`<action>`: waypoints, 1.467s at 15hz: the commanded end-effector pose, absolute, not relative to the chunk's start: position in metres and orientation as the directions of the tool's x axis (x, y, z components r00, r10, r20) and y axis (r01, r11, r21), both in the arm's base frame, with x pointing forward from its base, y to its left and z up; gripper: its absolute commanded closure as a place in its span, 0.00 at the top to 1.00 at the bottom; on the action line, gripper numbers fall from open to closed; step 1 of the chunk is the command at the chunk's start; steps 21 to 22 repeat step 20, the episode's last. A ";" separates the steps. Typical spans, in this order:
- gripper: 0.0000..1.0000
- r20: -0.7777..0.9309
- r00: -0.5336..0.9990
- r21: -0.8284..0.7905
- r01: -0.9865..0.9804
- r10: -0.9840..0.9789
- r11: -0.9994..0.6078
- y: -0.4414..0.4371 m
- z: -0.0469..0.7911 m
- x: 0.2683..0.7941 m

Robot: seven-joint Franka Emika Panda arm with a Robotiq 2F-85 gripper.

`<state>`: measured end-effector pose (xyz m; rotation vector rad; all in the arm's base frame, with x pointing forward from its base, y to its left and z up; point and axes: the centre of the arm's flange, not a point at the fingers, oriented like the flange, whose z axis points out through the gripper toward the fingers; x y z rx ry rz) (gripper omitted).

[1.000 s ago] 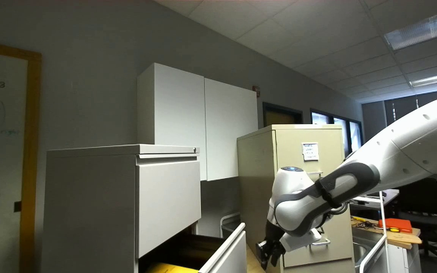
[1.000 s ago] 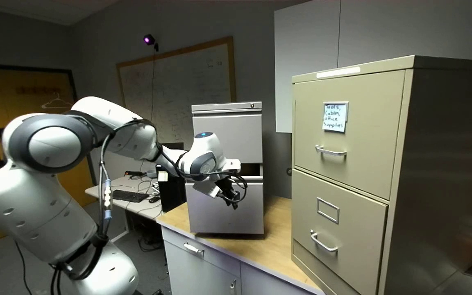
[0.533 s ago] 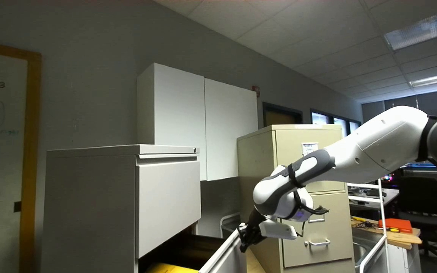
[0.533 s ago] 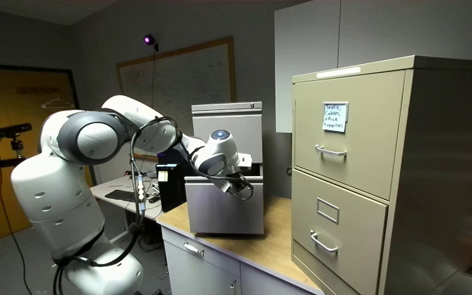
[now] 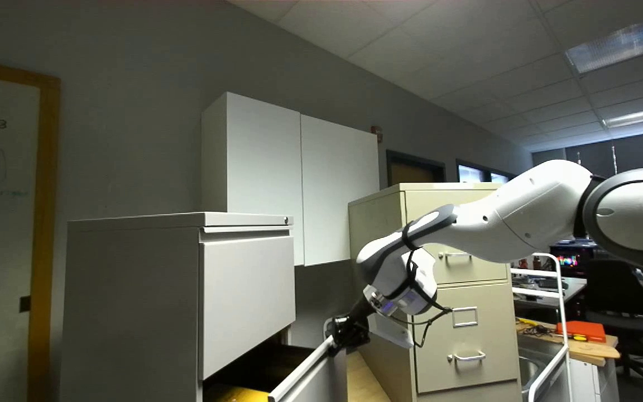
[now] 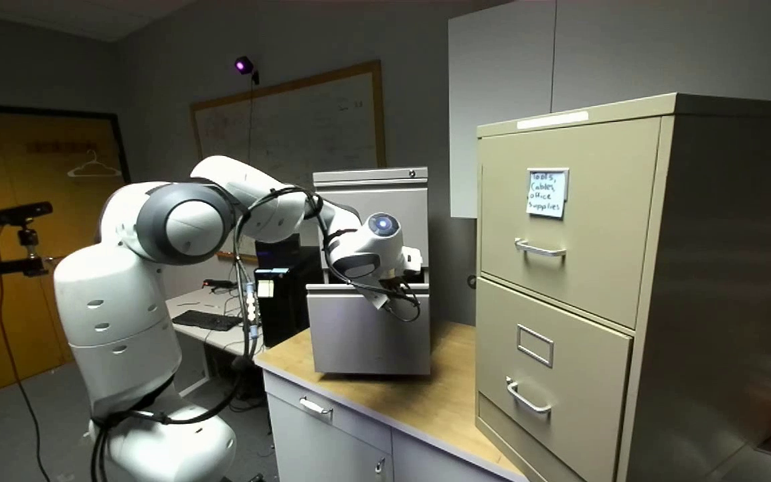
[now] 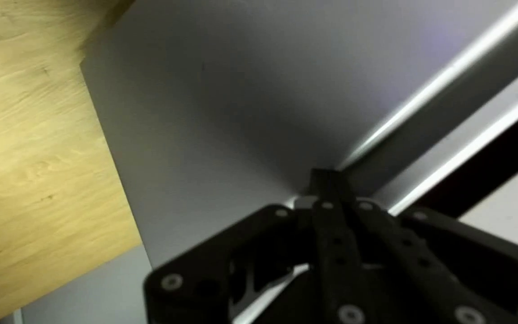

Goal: Close the bottom drawer of the left cabinet

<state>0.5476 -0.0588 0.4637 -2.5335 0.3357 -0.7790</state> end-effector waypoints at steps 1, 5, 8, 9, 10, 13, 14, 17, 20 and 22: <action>0.00 0.495 0.805 -0.556 0.006 -0.326 -0.831 -0.043 0.477 0.608; 0.00 0.491 0.818 -0.584 0.054 -0.300 -0.810 -0.028 0.473 0.641; 0.00 0.489 0.826 -0.593 0.080 -0.280 -0.801 -0.017 0.473 0.668; 0.00 0.490 0.830 -0.591 0.090 -0.268 -0.802 -0.014 0.472 0.677; 0.00 0.494 0.830 -0.589 0.101 -0.258 -0.802 -0.011 0.473 0.685; 0.00 0.498 0.835 -0.585 0.127 -0.232 -0.801 -0.002 0.471 0.709; 0.00 0.499 0.837 -0.586 0.136 -0.223 -0.799 0.001 0.469 0.717; 0.00 0.502 0.844 -0.576 0.167 -0.186 -0.800 0.012 0.469 0.734; 0.00 0.495 0.859 -0.551 0.192 -0.133 -0.812 0.013 0.473 0.740; 0.00 0.495 0.859 -0.551 0.192 -0.133 -0.812 0.013 0.473 0.740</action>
